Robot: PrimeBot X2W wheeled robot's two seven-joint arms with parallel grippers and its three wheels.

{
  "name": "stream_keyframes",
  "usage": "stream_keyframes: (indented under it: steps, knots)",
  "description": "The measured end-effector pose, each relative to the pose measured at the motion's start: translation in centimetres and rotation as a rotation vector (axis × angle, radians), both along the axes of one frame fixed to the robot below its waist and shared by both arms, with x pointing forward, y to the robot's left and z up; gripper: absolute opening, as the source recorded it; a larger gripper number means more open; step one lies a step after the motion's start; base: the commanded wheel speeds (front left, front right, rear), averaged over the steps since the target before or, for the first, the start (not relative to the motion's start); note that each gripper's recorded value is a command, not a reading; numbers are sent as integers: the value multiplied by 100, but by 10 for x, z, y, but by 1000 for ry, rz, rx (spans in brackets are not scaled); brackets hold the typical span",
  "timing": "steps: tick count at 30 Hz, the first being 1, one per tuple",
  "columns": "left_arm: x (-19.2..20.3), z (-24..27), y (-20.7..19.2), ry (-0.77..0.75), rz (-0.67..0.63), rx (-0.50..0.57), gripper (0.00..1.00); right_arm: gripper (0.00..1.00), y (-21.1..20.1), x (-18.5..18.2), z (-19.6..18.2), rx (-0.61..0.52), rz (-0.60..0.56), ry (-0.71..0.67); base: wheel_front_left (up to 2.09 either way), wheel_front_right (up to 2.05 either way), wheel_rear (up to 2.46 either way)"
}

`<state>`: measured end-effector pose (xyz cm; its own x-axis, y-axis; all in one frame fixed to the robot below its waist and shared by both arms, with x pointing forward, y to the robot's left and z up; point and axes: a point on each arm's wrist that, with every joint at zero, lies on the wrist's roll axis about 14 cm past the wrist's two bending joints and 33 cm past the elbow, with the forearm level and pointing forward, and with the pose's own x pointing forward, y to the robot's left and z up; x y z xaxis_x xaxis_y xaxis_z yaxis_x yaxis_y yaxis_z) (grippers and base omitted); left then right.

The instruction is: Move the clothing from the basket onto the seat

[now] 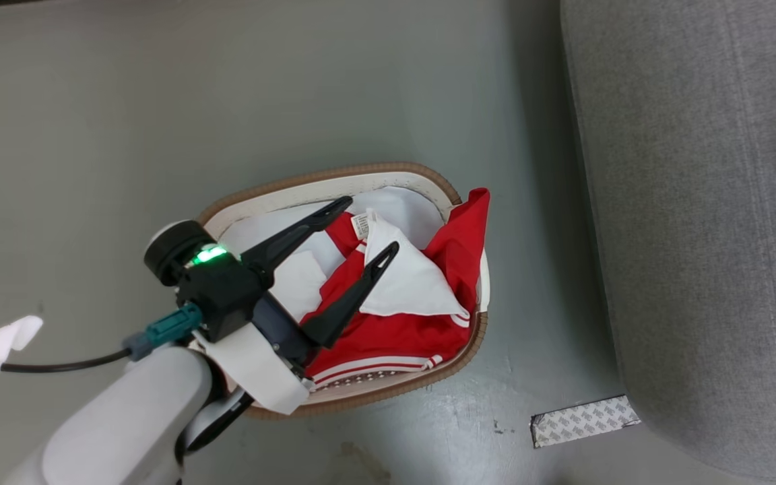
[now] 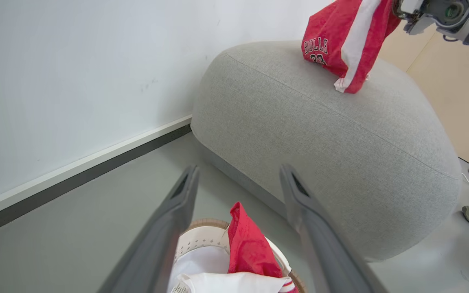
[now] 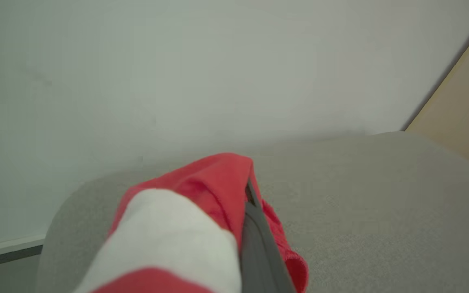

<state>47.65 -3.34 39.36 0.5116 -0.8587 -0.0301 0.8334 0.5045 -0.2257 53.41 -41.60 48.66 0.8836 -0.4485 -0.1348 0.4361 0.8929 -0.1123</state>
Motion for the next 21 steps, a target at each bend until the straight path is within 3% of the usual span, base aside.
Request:
stream_keyframes:
  steps: [3, 8, 9, 10, 11, 21]
  knots:
    - [0, -2, 2, 3, 7, 5, 100, 0, 7, -7, -29, -15, 19, 117, 0, 0, 0]
    - [2, -1, 4, 5, 15, 2, 100, 0, 9, -19, -55, 8, 19, 203, 0, 0, 0]
    - [2, -1, 5, 4, 16, 5, 100, 4, 10, -22, -62, 18, 19, 228, 0, 0, 0]
    - [2, -1, 5, 2, 16, 7, 100, 39, 12, -25, -68, 35, 24, 250, 0, 0, 0]
    - [2, 1, 5, -1, 16, 9, 100, 100, 15, -28, -73, 56, 27, 269, 0, 0, 0]
    - [-10, 29, -4, -33, 19, 6, 100, 100, 18, -64, -71, 106, 88, 408, 0, 0, 0]
